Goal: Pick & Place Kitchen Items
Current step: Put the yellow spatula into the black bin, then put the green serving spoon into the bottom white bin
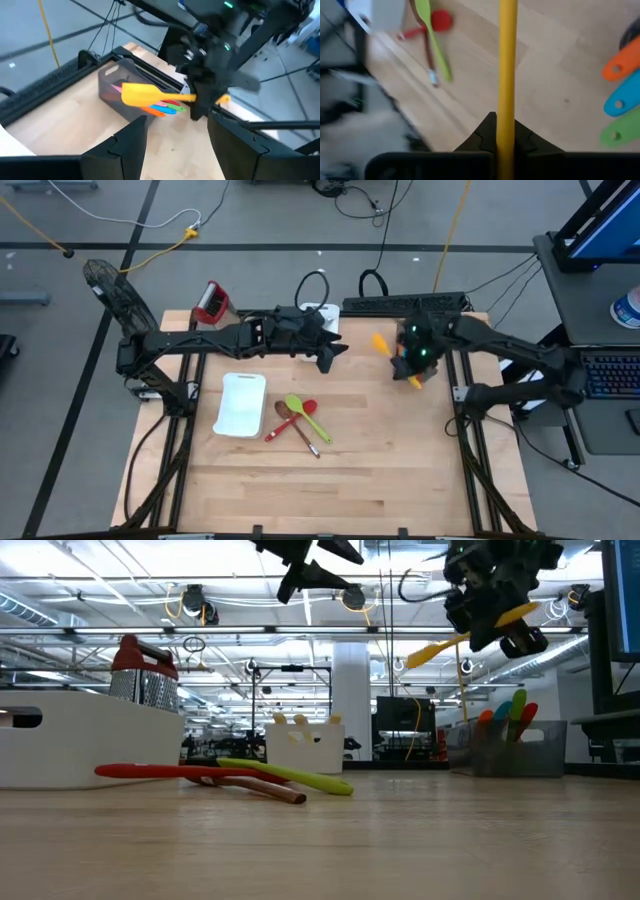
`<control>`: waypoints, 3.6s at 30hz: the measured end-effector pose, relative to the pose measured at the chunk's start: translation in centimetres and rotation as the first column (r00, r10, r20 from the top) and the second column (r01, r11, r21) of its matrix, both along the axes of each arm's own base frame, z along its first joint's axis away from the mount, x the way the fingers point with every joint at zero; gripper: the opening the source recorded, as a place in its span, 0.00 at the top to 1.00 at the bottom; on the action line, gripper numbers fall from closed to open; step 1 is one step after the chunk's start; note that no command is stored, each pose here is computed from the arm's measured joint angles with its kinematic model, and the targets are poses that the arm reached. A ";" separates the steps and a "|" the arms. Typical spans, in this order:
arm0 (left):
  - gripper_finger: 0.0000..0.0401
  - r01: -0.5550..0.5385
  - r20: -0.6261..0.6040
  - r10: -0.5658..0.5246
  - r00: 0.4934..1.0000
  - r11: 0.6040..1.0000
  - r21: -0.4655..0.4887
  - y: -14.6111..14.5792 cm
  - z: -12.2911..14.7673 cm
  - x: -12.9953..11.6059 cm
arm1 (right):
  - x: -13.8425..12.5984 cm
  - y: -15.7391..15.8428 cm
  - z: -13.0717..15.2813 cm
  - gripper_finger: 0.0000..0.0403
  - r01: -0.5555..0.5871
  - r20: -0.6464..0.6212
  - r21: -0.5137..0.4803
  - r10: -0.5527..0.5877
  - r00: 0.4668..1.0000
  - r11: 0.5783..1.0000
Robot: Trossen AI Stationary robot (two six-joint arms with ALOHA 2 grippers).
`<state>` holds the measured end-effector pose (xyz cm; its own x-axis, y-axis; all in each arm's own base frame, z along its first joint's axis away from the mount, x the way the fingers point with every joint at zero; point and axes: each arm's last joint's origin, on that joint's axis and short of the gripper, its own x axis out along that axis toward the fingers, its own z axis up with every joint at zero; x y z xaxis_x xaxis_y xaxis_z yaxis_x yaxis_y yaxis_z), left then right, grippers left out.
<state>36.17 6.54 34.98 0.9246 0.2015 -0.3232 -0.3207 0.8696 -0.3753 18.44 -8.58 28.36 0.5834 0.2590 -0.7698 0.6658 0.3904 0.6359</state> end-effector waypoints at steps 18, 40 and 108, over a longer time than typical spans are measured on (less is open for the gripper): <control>0.47 0.117 -0.063 -0.104 0.993 0.960 0.255 -0.1 0.0 0.0 | -4.9 -4.5 -2.7 1.00 0.458 -0.182 0.395 -0.421 0.889 0.796; 0.47 0.220 0.085 -0.256 0.963 0.929 0.299 0.9 0.3 -4.9 | -8.2 -6.4 -7.2 0.98 0.643 -0.238 0.436 -0.608 0.758 0.630; 0.47 0.278 0.182 -0.290 0.940 0.957 0.085 -4.8 -2.5 -9.1 | -6.3 1.9 5.1 0.87 0.115 0.802 -0.306 0.192 0.566 0.945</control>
<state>27.04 1.76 32.47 0.9892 -0.0655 -0.1311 0.0153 0.9359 -0.3520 12.10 -6.64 33.51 0.9883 0.1524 -0.0060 -0.0980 0.6650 0.7403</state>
